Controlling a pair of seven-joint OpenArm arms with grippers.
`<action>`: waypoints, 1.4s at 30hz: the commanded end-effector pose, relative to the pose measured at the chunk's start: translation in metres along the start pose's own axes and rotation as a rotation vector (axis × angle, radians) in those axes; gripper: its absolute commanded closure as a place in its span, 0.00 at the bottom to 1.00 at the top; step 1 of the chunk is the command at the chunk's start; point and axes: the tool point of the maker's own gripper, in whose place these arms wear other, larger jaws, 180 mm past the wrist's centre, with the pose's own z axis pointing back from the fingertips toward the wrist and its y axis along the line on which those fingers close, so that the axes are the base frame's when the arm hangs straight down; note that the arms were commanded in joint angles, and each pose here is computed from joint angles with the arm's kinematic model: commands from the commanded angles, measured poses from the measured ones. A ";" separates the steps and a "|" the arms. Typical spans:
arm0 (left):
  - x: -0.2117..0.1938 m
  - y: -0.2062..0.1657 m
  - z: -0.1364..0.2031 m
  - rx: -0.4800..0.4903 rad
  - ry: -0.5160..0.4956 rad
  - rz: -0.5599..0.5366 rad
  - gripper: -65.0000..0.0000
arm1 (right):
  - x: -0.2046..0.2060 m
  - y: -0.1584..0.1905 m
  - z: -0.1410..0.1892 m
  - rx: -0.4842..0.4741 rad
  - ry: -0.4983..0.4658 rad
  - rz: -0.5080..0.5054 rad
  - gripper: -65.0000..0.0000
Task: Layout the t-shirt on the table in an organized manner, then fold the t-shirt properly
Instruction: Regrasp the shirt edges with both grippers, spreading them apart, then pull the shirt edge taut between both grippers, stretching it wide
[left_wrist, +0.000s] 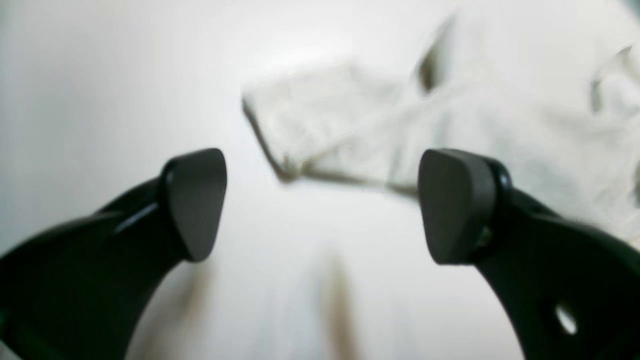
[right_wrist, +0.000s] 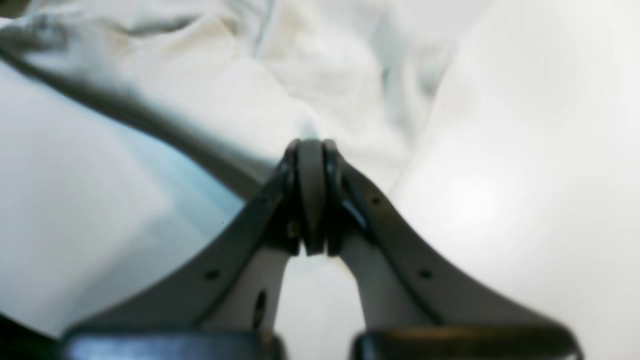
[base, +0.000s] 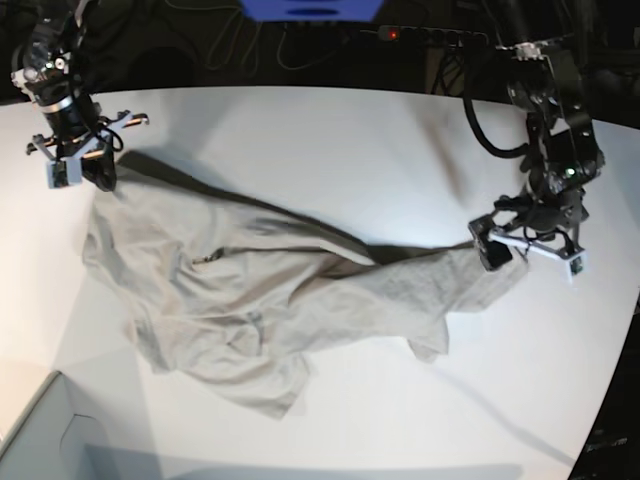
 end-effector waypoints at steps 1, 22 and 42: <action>0.008 0.000 -0.002 -0.002 -0.026 0.002 0.10 | 0.014 -0.007 0.002 -0.007 -0.056 0.006 1.00; -0.013 0.011 -0.070 0.040 0.073 0.168 0.11 | 0.004 -0.008 0.004 -0.009 -0.031 -0.003 1.00; 0.126 -0.061 -0.029 -0.131 -0.278 0.230 1.00 | -0.017 -0.008 -0.001 -0.003 0.016 -0.039 1.00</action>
